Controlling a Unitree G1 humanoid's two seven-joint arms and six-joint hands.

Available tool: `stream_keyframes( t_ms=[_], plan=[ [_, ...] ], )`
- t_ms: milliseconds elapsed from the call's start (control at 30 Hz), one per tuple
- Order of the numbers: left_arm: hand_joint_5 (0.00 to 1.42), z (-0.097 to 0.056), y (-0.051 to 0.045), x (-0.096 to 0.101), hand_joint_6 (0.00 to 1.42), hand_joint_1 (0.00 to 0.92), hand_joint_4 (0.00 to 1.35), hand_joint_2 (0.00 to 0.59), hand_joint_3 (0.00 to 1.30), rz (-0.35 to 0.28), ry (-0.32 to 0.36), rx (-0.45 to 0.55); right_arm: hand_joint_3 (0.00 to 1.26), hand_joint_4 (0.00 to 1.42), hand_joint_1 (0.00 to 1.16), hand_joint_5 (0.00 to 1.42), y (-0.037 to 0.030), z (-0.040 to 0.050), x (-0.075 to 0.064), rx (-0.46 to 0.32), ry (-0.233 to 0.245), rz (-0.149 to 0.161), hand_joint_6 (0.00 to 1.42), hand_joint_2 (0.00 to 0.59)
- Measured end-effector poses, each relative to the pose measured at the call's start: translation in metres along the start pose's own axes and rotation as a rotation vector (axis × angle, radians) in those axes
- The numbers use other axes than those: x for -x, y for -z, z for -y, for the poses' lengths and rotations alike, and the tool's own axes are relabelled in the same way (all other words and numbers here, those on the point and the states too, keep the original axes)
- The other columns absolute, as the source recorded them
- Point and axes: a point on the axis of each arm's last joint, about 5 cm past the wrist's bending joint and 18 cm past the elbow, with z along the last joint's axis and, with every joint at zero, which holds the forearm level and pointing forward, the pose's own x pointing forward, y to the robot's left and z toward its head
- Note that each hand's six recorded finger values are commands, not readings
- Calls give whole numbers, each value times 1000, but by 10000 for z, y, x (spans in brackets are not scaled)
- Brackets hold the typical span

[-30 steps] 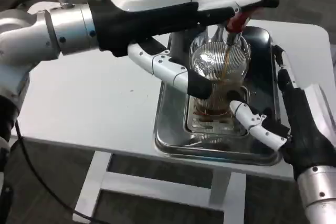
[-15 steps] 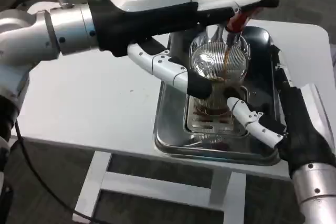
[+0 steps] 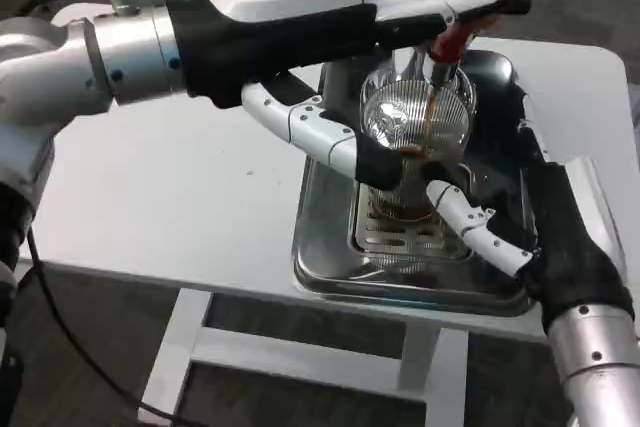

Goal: Grasp the cup under the faucet to collect the drink, then remove the cup.

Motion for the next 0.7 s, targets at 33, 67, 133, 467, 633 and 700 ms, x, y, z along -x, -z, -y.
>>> stream_keyframes(
  t_ms=[33, 67, 133, 467, 633, 700],
  plan=[
    [0, 0, 0, 1, 266, 0, 0, 30, 69, 0, 0, 0, 0, 0, 540, 0, -3, -1, -4, -4, -1, 3, 0, 290],
    [0, 0, 0, 1, 266, 0, 0, 30, 69, 0, 0, 0, 0, 0, 540, 0, -4, -2, -5, -6, -1, 6, 0, 290],
    [0, -1, 0, 2, 267, 0, 0, 30, 69, -1, 0, 0, 0, 0, 540, 0, -3, -6, -8, -11, -3, 8, 0, 290],
    [0, 0, 0, 3, 270, 0, 0, 30, 69, -1, 1, 0, 0, 0, 539, 0, 26, -33, -31, -34, -20, -3, 0, 290],
    [0, 1, 1, 3, 271, 0, 0, 30, 70, -1, 1, 0, 0, 0, 539, 0, 13, -36, -53, -53, -24, 11, 0, 290],
    [0, 1, 0, 3, 271, 0, 0, 30, 70, -1, 1, 0, 0, 0, 539, 0, 9, -38, -62, -55, -24, 17, 0, 290]
  ],
)
